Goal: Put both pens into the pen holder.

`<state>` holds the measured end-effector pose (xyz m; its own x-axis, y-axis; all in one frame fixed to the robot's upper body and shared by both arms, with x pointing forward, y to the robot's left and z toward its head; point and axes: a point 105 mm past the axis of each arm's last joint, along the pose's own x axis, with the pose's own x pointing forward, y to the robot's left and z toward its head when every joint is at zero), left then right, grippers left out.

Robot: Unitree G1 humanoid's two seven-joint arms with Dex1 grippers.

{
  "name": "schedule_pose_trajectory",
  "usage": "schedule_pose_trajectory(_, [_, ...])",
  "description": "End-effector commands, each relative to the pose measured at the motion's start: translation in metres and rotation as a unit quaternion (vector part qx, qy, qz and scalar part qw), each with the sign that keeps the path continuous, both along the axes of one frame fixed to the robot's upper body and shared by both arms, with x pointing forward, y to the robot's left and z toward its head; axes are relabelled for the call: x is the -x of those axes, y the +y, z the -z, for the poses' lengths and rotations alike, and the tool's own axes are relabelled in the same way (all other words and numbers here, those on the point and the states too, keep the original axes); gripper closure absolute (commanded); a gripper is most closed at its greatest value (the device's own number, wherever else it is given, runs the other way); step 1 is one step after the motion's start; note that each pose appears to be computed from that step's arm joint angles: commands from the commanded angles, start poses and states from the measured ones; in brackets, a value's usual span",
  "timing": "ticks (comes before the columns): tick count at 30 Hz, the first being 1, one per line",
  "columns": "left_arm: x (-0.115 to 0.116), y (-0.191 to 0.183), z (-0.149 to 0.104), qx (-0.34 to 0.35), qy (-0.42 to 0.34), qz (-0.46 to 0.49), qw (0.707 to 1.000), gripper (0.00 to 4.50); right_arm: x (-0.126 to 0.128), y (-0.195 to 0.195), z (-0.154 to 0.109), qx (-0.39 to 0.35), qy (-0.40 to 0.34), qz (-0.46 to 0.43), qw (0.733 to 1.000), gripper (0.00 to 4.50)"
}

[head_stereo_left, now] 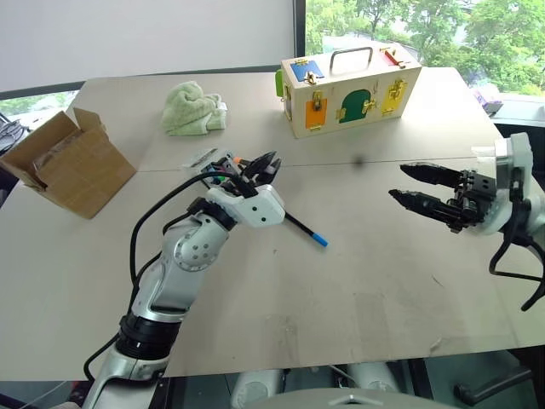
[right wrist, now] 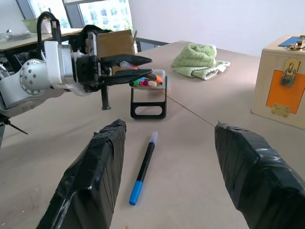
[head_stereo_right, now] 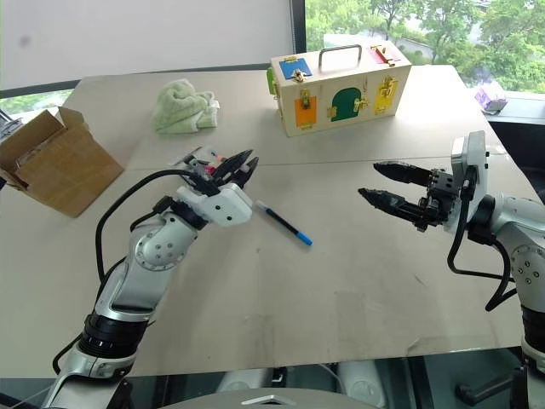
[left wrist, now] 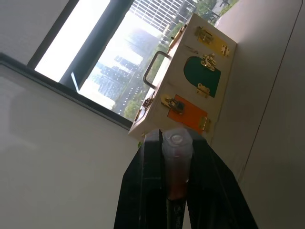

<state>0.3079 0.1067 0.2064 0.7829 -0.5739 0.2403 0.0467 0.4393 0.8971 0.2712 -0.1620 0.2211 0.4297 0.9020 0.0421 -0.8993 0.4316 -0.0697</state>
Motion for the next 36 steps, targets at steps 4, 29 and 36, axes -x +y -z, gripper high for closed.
schedule_pose_trajectory(4, [0.004, 0.014, -0.008, -0.003, -0.018, -0.032, 0.999, 4.5, 0.002, -0.001, -0.004, -0.002, -0.019, -0.002, 1.0, 1.35])
schedule_pose_trajectory(29, [-0.017, 0.045, -0.013, 0.024, -0.043, -0.096, 0.994, 0.03, 0.002, -0.001, 0.0, 0.001, -0.021, 0.007, 1.0, 1.3])
schedule_pose_trajectory(36, [-0.015, 0.048, -0.012, 0.047, -0.029, -0.093, 0.994, 0.03, 0.001, 0.001, 0.0, -0.001, -0.021, 0.004, 1.0, 1.3])
